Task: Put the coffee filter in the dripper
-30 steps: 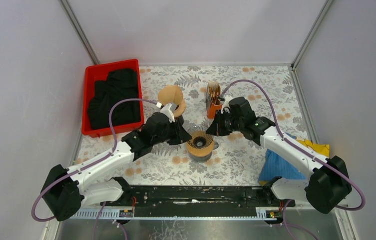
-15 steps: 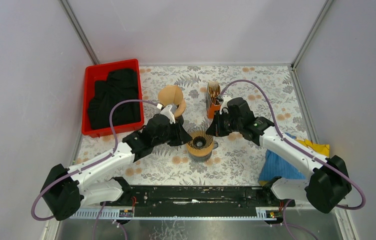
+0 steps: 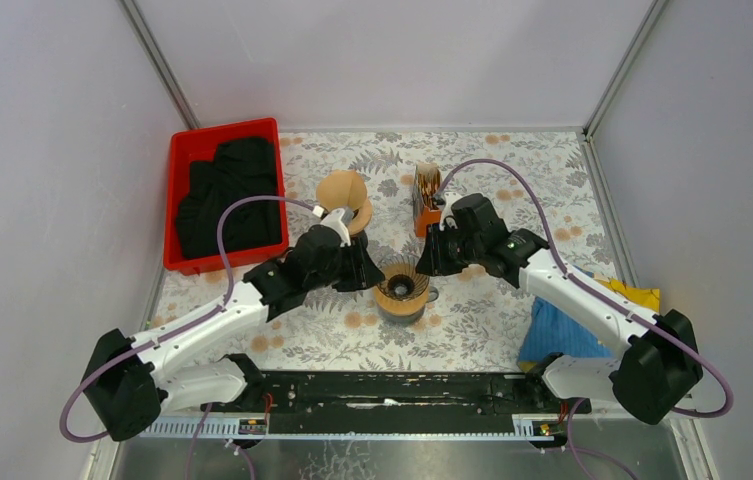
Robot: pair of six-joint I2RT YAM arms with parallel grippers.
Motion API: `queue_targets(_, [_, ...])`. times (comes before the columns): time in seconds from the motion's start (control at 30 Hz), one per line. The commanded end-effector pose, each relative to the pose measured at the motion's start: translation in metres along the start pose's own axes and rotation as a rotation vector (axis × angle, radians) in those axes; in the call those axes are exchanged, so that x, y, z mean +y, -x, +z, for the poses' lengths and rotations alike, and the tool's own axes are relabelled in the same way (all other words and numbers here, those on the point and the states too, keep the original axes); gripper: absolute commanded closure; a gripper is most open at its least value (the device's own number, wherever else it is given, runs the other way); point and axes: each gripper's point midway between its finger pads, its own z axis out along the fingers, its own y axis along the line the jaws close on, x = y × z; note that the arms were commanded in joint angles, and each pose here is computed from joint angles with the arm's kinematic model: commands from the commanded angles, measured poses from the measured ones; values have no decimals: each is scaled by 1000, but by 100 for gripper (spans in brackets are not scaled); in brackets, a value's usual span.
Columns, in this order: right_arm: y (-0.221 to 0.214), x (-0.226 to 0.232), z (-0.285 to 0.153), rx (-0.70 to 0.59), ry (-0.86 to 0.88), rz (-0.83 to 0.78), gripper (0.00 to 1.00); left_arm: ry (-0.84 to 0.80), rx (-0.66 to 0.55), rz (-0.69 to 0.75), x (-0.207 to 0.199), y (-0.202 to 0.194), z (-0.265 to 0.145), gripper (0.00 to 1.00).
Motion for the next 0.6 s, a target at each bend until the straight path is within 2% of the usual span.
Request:
queue_targets(0.0, [1,-9,-13,23,-82,-29,71,33,-31,45,-2,11,-12,50])
queue_targets(0.2, [24,9,-23,-26,-34,-55,65,27,-49,59,-8,20,-14,45])
queue_targets(0.4, [32,16,-22,-17,-13,-70,62,17,-61,77,-16,28,-15,44])
queue_targets(0.57, [41,19,-28,-42,-16,-98,55,22,-91,94,-20,38,-22,39])
